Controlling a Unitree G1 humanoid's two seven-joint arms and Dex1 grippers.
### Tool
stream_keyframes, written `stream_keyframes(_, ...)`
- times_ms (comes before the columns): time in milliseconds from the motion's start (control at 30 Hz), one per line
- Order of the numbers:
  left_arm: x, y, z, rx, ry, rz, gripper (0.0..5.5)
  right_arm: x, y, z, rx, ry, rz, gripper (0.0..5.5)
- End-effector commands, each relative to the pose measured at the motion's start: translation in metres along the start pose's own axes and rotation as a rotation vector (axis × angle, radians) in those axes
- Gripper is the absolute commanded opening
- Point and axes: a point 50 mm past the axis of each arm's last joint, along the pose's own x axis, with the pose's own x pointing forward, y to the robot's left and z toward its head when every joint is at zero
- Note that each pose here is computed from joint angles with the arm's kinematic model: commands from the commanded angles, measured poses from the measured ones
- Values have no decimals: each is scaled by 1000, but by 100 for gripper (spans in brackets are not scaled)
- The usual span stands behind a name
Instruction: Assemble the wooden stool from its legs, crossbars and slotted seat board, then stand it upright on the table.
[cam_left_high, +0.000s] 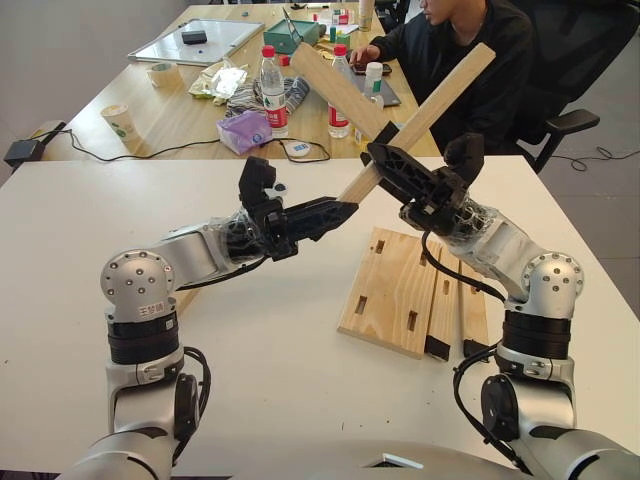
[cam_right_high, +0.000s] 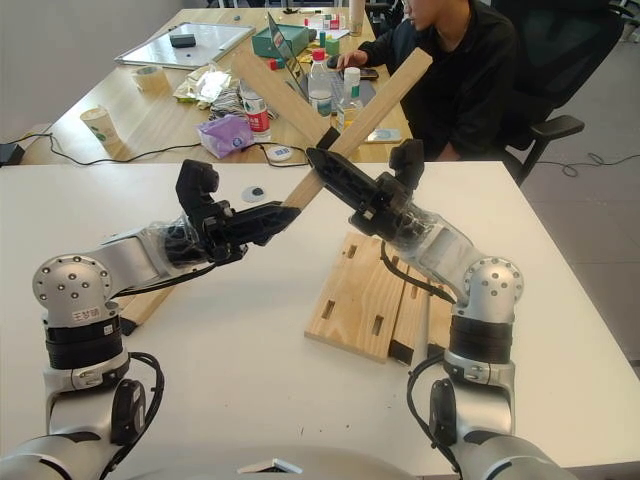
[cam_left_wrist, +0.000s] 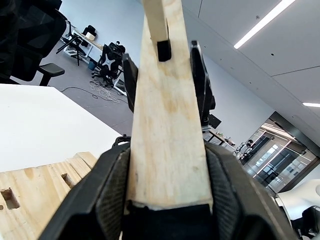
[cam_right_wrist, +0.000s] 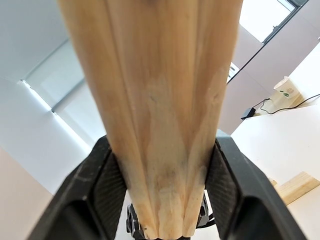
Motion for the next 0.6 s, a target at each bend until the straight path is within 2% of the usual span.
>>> stream_keyframes(33, -6, 7, 7, 19, 5, 52, 278, -1, 1, 9, -30, -23, -12, 204)
stream_keyframes(267, -22, 27, 3, 16, 44, 159, 379, -16, -10, 16, -143, -12, -135, 204)
stream_keyframes(433, -52, 62, -15, -50, 57, 316, 382, -60, -19, 16, -431, 117, -298, 204)
stream_keyframes(600, -65, 72, -41, -104, 104, 346, 382, -89, -19, 4, -565, 222, -321, 204)
